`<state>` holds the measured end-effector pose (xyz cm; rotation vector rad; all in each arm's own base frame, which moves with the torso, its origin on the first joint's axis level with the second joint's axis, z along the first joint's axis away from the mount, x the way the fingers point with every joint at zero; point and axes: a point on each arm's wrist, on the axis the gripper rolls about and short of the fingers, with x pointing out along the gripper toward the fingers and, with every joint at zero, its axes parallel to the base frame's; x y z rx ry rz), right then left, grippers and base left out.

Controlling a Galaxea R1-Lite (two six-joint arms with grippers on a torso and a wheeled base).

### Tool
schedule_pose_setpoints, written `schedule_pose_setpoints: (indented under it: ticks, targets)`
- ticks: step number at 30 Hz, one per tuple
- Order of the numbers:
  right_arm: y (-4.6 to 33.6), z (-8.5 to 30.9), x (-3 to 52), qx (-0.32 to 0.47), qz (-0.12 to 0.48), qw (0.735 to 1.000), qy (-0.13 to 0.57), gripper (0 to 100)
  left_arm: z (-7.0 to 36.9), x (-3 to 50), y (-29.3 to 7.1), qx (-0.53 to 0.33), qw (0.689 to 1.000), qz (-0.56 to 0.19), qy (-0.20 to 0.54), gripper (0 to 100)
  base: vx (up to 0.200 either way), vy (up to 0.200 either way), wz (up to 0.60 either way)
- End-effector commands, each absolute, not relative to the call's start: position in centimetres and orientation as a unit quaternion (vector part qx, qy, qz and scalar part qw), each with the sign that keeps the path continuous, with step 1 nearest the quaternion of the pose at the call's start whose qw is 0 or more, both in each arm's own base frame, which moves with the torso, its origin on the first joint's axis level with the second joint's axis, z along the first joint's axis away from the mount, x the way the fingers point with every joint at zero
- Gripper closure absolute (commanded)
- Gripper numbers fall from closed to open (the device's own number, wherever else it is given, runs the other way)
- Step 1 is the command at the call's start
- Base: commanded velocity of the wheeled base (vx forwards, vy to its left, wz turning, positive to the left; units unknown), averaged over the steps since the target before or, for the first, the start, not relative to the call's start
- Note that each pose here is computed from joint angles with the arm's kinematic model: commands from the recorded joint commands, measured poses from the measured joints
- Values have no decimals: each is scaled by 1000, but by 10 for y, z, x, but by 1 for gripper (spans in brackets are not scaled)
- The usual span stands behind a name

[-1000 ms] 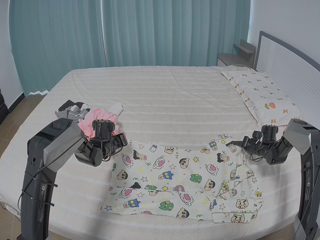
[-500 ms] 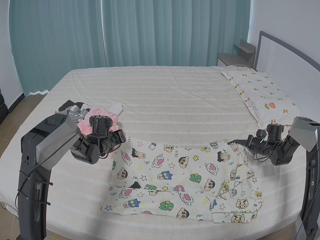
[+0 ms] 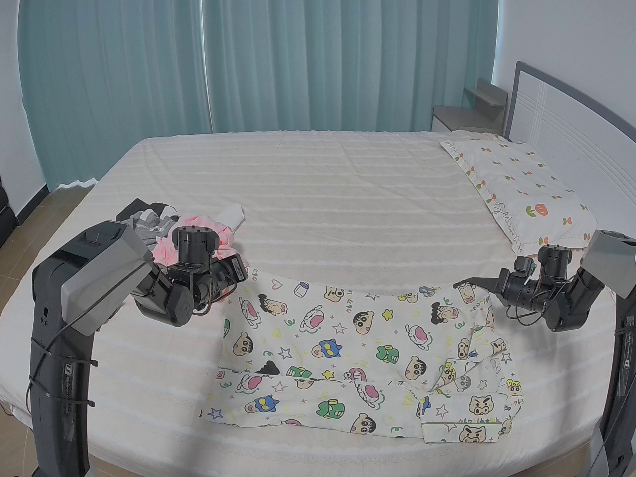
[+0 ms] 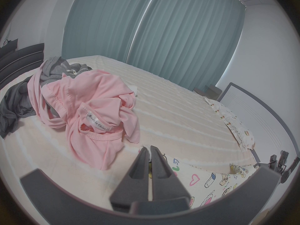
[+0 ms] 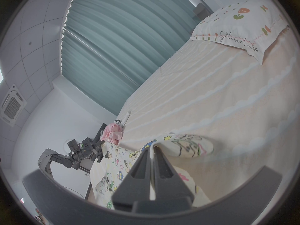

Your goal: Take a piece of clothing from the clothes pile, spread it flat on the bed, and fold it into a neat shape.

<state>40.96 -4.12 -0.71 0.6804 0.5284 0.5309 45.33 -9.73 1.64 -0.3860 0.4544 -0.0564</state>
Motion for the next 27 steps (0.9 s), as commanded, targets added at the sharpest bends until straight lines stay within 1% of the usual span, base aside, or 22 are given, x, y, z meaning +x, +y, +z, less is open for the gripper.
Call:
schedule_pose_setpoints:
  ticks: [1,8,20,27]
  targets:
    - [-45,5,402,325,258,876,247,100,25,447,-97,-191,956,-29,223,100,0,0,0]
    - [-48,9,391,330,273,867,254,100,31,435,-94,-193,957,-33,216,100,0,0,0]
    - [-51,9,363,319,291,863,261,100,30,408,-89,-194,956,-37,216,100,0,0,0]
    - [-55,11,339,317,309,856,267,100,35,385,-86,-197,954,-56,217,100,0,0,0]
